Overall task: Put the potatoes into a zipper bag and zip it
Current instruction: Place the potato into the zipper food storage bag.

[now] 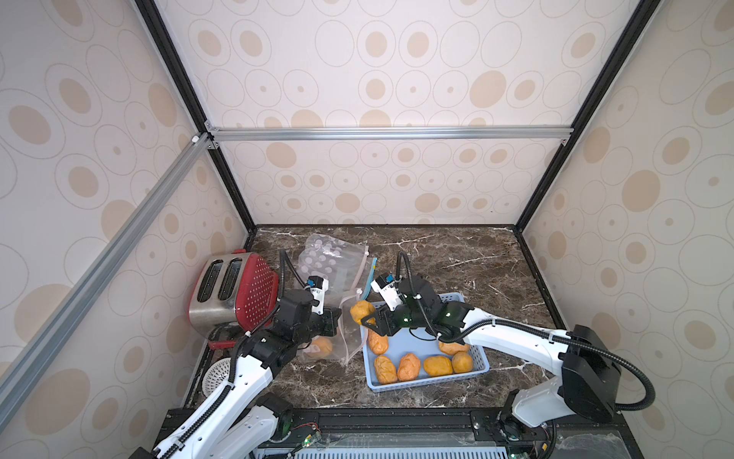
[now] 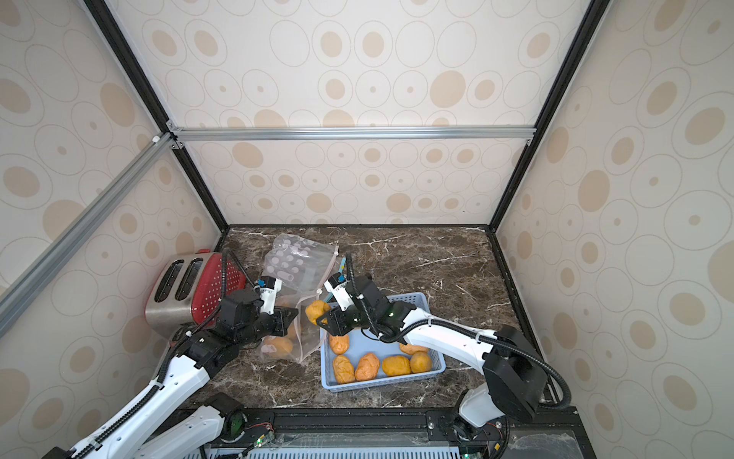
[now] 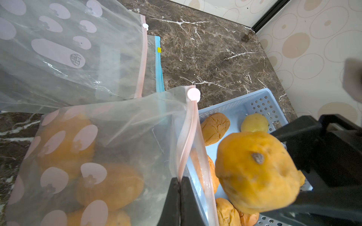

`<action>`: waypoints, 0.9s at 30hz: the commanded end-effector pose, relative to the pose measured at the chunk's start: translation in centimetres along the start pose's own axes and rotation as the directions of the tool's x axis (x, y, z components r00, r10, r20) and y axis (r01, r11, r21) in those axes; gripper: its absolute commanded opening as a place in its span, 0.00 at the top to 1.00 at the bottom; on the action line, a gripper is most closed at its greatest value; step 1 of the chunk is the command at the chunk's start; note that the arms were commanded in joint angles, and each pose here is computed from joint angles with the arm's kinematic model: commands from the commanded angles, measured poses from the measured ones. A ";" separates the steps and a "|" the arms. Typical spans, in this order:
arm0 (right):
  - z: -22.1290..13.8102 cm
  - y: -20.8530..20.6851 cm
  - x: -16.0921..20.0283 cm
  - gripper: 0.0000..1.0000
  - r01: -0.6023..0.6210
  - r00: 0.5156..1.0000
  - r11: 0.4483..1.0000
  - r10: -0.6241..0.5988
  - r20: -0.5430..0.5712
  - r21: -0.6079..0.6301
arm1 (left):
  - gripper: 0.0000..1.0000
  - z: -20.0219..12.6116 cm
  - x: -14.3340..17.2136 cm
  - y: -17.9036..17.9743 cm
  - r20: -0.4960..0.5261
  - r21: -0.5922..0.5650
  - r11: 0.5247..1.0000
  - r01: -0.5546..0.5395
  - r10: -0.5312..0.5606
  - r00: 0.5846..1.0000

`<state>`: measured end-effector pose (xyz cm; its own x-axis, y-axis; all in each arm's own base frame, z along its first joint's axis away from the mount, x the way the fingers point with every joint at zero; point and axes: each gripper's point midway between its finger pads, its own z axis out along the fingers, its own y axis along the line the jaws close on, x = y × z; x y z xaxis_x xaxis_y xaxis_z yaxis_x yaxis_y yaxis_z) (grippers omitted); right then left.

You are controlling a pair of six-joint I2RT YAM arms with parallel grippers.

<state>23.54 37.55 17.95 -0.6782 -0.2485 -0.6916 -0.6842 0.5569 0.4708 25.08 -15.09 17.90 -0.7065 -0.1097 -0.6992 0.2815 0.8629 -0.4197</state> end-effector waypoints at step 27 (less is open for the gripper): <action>4.8 1.4 0.9 0.31 -0.056 0.995 0.998 0.055 -0.080 -0.007 | 1.00 -0.4 -0.8 0.0 0.036 0.006 1.000 -0.013 0.013 0.999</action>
<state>23.42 41.27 13.35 -0.7677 -0.2834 -0.5748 -0.6107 0.5955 0.5220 25.22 -14.82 17.93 -0.7043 -0.1170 -0.7002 0.2737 0.8654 -0.4198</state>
